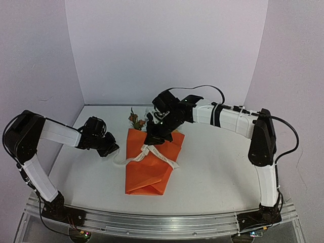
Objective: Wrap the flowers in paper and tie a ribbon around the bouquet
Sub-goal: Cross the ribbon over the folded bouquet.
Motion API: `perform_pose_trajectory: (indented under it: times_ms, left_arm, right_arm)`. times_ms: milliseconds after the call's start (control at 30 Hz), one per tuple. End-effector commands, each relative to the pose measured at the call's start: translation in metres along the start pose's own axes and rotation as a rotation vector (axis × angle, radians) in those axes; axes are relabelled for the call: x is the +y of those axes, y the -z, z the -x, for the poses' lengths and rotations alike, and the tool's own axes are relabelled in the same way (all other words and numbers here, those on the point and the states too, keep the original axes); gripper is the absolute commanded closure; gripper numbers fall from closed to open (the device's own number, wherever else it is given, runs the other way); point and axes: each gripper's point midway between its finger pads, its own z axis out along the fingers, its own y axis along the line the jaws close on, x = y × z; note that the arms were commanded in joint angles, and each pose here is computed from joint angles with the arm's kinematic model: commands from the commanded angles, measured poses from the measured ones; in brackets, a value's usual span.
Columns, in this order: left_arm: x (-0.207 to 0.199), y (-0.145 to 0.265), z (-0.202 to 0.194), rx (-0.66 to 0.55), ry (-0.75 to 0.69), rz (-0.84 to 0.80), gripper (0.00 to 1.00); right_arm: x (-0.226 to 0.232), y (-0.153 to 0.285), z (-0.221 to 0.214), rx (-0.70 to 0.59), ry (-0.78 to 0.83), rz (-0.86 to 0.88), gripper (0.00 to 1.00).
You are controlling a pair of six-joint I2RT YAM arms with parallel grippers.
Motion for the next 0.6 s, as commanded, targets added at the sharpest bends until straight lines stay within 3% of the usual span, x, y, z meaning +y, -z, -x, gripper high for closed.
perform_pose_trajectory:
  times_ms: [0, 167, 300, 367, 567]
  left_arm:
    - [-0.03, -0.008, 0.0, 0.003, -0.027, -0.08, 1.0]
    - [-0.023, -0.013, -0.004, 0.012, -0.015, -0.066, 1.0]
    - [-0.017, -0.013, -0.004, 0.01, -0.017, -0.045, 1.0]
    - [-0.016, -0.014, -0.005, 0.011, -0.017, -0.042, 1.0]
    - [-0.016, -0.015, -0.006, 0.018, -0.02, -0.045, 1.0]
  right_arm:
    - [0.005, 0.005, 0.017, -0.074, -0.076, -0.025, 0.93]
    - [-0.026, 0.016, 0.021, -0.136, -0.236, -0.1, 0.96]
    - [-0.064, 0.028, 0.031, -0.175, -0.342, -0.138, 0.94]
    - [-0.07, 0.029, 0.036, -0.183, -0.363, -0.127, 0.88]
    - [-0.069, 0.041, 0.038, -0.232, -0.219, -0.156, 0.66]
